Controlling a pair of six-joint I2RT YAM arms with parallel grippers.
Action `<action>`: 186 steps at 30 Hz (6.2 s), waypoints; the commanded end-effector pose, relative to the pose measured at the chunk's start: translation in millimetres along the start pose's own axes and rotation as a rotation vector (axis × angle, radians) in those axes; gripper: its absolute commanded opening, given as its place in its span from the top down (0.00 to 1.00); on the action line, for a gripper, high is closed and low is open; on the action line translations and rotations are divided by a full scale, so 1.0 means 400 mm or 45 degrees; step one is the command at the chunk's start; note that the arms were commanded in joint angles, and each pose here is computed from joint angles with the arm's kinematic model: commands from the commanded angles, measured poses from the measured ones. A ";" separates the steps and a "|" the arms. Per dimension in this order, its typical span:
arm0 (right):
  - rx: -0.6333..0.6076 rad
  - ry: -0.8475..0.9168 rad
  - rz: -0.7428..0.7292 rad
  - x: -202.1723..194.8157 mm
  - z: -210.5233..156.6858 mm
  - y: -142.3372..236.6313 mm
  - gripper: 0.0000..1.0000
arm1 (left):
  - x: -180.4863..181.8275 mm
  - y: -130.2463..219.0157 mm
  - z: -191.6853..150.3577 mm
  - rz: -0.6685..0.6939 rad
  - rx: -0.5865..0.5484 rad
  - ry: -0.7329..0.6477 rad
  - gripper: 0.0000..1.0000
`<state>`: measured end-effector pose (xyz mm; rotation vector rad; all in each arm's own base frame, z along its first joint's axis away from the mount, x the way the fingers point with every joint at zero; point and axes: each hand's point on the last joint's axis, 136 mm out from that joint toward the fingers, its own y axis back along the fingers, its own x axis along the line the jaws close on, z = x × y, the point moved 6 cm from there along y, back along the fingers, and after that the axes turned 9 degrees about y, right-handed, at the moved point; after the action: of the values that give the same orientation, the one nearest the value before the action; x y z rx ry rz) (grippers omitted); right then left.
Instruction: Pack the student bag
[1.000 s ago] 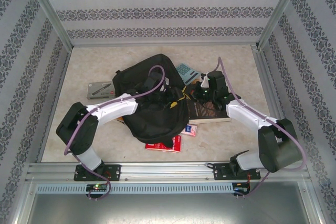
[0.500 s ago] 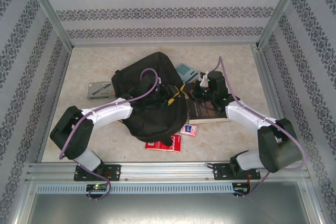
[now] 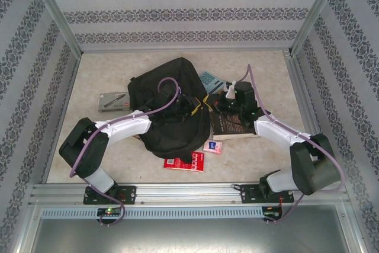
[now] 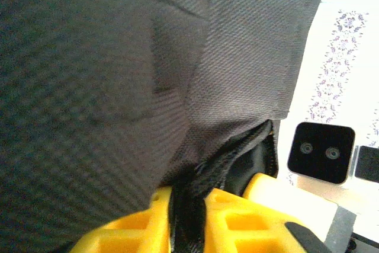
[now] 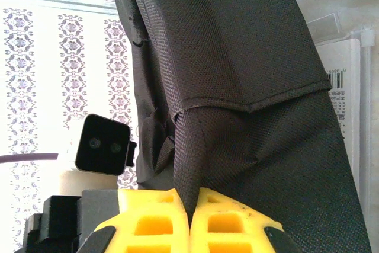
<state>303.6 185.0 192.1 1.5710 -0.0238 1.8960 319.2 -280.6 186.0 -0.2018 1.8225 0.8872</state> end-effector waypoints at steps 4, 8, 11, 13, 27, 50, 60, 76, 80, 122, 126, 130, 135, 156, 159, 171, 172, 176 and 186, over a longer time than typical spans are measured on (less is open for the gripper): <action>-0.028 0.093 0.058 0.029 0.003 0.012 1.00 | -0.048 0.025 0.029 -0.062 -0.088 -0.044 0.90; -0.050 0.091 0.005 0.008 0.012 0.012 1.00 | -0.059 0.051 0.027 -0.051 -0.105 -0.096 0.97; -0.071 0.083 -0.046 -0.007 0.017 0.009 1.00 | -0.064 0.064 0.022 -0.040 -0.102 -0.128 1.00; -0.099 0.066 -0.091 -0.021 0.022 0.009 1.00 | -0.063 0.070 0.019 -0.031 -0.094 -0.140 1.00; -0.250 0.037 -0.267 -0.048 0.046 0.007 1.00 | -0.031 0.086 -0.008 0.034 0.006 -0.214 0.99; -0.277 0.009 -0.319 -0.069 0.043 -0.027 1.00 | -0.053 0.046 -0.027 0.081 0.100 -0.308 0.91; -0.336 0.001 -0.357 -0.079 0.061 -0.024 1.00 | -0.022 0.099 -0.036 0.124 0.077 -0.334 0.96; -0.326 0.063 -0.384 -0.067 0.106 -0.013 1.00 | -0.021 0.213 -0.062 0.243 0.114 -0.533 0.96; -0.183 0.173 -0.444 -0.045 0.121 -0.047 1.00 | -0.074 0.250 -0.065 0.209 0.094 -0.616 0.96; -0.129 0.241 -0.437 -0.024 0.142 -0.065 1.00 | -0.122 0.077 -0.054 0.286 0.382 -1.096 0.57; -0.107 0.254 -0.419 -0.026 0.142 -0.069 1.00 | -0.101 0.073 -0.051 0.295 0.461 -1.439 0.53; -0.088 0.250 -0.392 -0.026 0.142 -0.074 1.00 | -0.077 0.070 -0.026 0.376 0.435 -1.648 0.51; -0.080 0.247 -0.377 -0.025 0.146 -0.077 1.00 | -0.031 0.053 -0.032 0.318 0.564 -1.919 0.47; -0.048 0.213 -0.351 -0.047 0.141 -0.103 1.00 | -0.051 -0.016 -0.007 0.290 0.514 -2.123 0.93; -0.043 0.210 -0.358 -0.052 0.142 -0.108 1.00 | -0.070 -0.001 -0.017 0.282 0.486 -2.174 1.00; -0.058 0.180 -0.431 -0.085 0.182 -0.128 1.00 | -0.013 0.051 -0.081 0.374 0.538 -2.297 1.00; -0.062 0.181 -0.433 -0.083 0.189 -0.129 1.00 | -0.009 0.058 -0.088 0.376 0.547 -2.304 1.00; -0.071 0.188 -0.460 -0.088 0.210 -0.134 1.00 | -0.004 0.089 -0.116 0.370 0.555 -2.328 1.00; -0.051 0.268 -0.503 -0.071 0.257 -0.145 1.00 | 0.024 0.128 -0.158 0.420 0.608 -2.371 1.00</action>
<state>403.7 187.5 168.5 1.3540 0.3169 1.7459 264.4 -284.9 210.7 0.9313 0.2196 0.4732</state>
